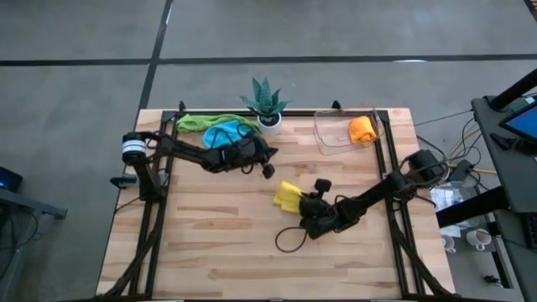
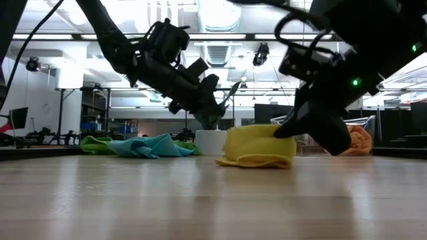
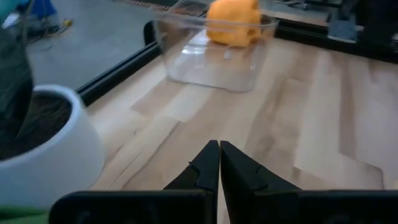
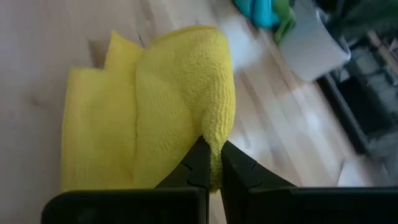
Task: Roll microfiber towels into tight, uniform cylinder then place into a basket
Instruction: Roll the yellow microfiber cloth
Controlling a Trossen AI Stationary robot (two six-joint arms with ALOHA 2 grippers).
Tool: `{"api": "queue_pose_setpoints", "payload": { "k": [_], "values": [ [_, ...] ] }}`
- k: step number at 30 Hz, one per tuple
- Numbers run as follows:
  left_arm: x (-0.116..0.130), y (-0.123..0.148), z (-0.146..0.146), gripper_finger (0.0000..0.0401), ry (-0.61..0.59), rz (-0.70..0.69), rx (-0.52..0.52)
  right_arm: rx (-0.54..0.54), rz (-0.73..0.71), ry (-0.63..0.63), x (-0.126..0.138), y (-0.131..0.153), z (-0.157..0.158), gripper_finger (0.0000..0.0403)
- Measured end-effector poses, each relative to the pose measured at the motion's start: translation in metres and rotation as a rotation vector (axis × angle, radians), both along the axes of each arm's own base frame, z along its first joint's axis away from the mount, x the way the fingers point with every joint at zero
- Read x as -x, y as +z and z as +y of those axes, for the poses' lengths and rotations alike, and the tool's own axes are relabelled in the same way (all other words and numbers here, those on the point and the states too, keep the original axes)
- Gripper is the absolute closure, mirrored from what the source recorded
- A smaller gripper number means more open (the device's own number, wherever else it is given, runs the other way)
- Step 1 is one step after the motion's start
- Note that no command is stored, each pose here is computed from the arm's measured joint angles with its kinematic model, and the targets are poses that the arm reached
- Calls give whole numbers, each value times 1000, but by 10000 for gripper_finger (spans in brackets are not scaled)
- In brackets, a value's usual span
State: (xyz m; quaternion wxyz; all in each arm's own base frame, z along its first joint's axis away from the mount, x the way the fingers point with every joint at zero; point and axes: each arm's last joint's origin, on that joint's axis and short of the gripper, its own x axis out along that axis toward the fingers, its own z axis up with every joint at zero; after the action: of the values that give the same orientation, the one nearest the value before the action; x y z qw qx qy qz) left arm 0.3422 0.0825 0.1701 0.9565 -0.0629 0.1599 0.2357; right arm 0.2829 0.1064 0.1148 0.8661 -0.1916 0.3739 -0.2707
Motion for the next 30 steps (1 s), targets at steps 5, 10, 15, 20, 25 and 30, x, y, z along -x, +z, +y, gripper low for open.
{"api": "queue_pose_setpoints", "payload": {
  "k": [5, 10, 15, 20, 25, 30],
  "values": [
    [1, 0, 6, 401, 19, -13, 24, 79, 42, 21, -8, 0, 8, 394],
    [2, 1, 8, 401, 26, -37, 63, 228, 147, -4, -17, -6, 10, 394],
    [3, -1, 7, 401, 0, -30, 75, 318, 245, -7, -26, -18, 14, 394],
    [4, -2, 6, 401, -1, -26, 76, 451, 307, 2, -33, -20, 27, 394],
    [4, -3, 6, 401, -1, -25, 77, 443, 338, 35, -36, -8, 37, 394],
    [5, -4, 6, 401, -1, -18, 78, 405, 374, 55, -29, -8, 36, 395]
  ]
}}
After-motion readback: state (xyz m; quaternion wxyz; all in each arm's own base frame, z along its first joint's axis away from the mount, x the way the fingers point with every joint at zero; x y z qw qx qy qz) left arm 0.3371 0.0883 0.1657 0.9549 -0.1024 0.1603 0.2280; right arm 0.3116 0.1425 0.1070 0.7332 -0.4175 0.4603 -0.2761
